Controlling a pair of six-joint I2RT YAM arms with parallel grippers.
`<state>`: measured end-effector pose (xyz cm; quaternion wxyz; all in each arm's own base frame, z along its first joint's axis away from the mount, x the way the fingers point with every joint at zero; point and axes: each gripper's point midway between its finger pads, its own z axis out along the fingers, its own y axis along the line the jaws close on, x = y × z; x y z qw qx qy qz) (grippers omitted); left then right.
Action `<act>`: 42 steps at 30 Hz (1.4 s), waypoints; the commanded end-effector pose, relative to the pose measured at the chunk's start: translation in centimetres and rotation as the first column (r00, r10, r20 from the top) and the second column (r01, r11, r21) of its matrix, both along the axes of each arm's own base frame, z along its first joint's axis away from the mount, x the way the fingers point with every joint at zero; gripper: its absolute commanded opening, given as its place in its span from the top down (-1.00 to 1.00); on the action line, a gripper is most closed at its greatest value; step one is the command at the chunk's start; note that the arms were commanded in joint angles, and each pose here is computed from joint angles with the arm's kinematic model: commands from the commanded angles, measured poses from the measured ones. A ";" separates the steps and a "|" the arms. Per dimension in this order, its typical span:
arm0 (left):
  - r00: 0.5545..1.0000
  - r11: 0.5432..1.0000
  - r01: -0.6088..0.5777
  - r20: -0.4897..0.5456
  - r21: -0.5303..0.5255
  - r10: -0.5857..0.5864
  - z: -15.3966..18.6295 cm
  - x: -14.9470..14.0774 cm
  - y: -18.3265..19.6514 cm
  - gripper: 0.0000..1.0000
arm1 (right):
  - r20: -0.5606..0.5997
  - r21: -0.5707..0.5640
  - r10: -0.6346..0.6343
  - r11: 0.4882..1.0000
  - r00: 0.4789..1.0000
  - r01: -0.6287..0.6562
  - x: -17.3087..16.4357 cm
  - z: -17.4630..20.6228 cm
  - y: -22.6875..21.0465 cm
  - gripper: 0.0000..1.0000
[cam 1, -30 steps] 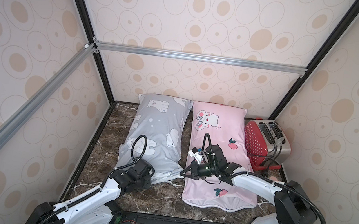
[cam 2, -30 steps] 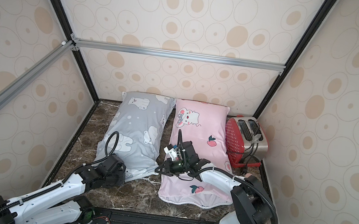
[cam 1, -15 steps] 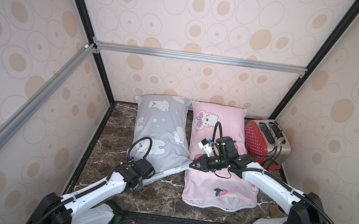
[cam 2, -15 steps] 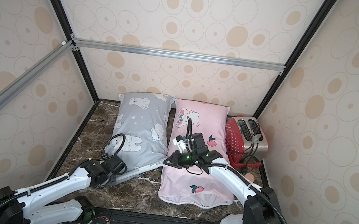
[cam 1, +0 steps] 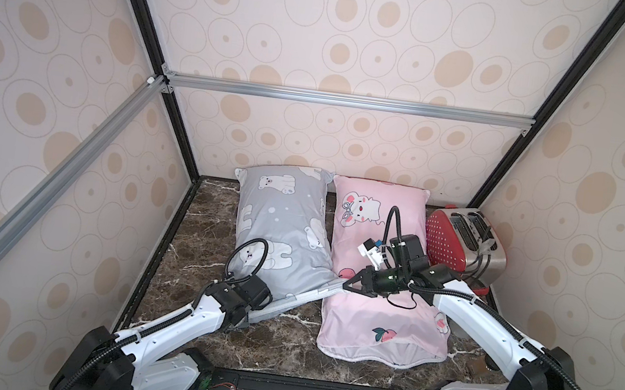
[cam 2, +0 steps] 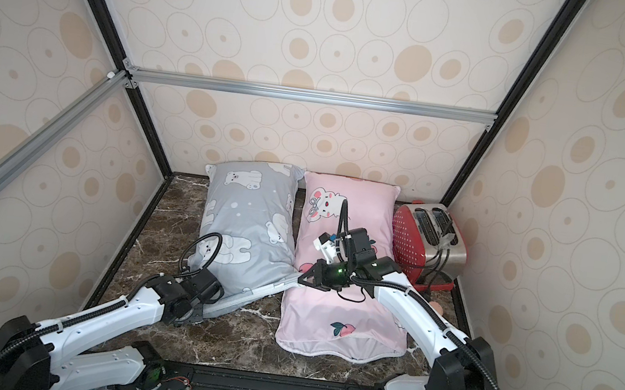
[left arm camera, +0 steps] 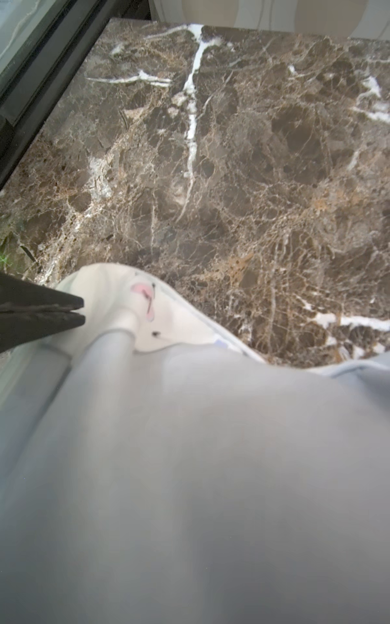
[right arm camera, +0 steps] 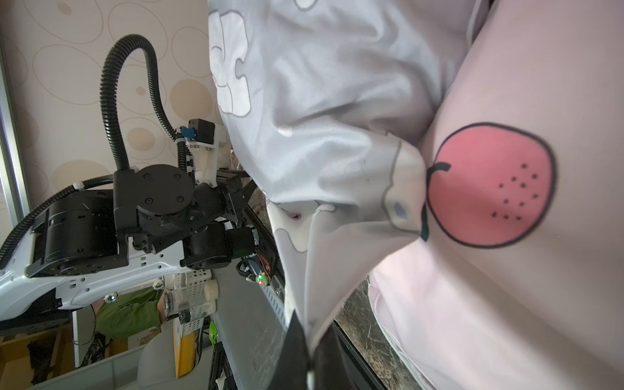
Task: Zip up pillowcases
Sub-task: Zip the zipper on the pillowcase, then place the pillowcase at the center of the board, then move the pillowcase to the center of the board.
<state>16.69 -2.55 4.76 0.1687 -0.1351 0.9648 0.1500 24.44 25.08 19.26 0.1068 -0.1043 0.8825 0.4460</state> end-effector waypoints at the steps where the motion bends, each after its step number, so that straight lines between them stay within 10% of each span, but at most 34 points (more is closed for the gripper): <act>1: 1.000 0.996 0.003 -0.027 0.094 -0.001 1.0 -0.2 1.2 1.00 | 0.090 0.017 -0.032 0.999 0.995 0.030 1.1 2.5 -1.5 1.00; 9: 1.000 0.997 0.029 0.006 0.070 -0.030 2.3 1.3 0.2 1.00 | 0.057 0.002 -0.005 1.000 0.998 0.005 0.4 1.3 -1.0 1.00; 11: 0.998 0.998 0.041 0.038 0.045 -0.042 3.7 1.7 -0.2 1.00 | 0.051 -0.069 0.045 0.997 0.998 -0.042 -0.5 0.6 -0.9 0.73; 14: 0.990 0.997 0.073 0.123 0.010 -0.074 7.9 2.9 -0.9 0.07 | 0.056 -0.166 0.055 0.985 0.997 -0.045 -0.7 0.0 -1.9 -0.64; 16: 0.977 0.991 0.127 0.168 0.038 -0.132 11.5 3.7 -0.8 -0.71 | 0.085 -0.300 0.015 0.954 0.996 0.011 0.3 -0.8 -3.8 -0.95; 23: 0.857 0.919 0.380 0.414 -0.107 -0.306 19.0 13.4 -11.4 -0.89 | 0.165 -0.474 -0.143 0.856 0.976 0.206 5.3 -1.0 -6.2 -0.95; 27: 0.777 0.860 0.511 0.420 0.014 -0.468 19.7 19.7 -19.0 -0.99 | 0.270 -0.635 -0.267 0.673 0.925 0.379 7.5 0.1 -11.8 -1.00; 31: 0.733 0.807 0.583 0.489 -0.093 -0.473 17.7 24.6 -26.2 -0.96 | 0.303 -0.727 -0.354 0.514 0.885 0.455 7.3 0.0 -17.7 -1.00; 36: 0.802 0.828 0.544 0.373 -0.136 -0.466 10.5 26.3 -28.2 -0.69 | 0.337 -0.794 -0.417 0.356 0.844 0.493 6.6 -0.5 -22.8 -0.99; 42: 0.864 0.886 0.461 0.200 0.057 -0.462 3.9 24.7 -21.2 -0.67 | 0.271 -0.806 -0.451 0.376 0.850 0.456 6.1 -3.6 -24.4 -1.00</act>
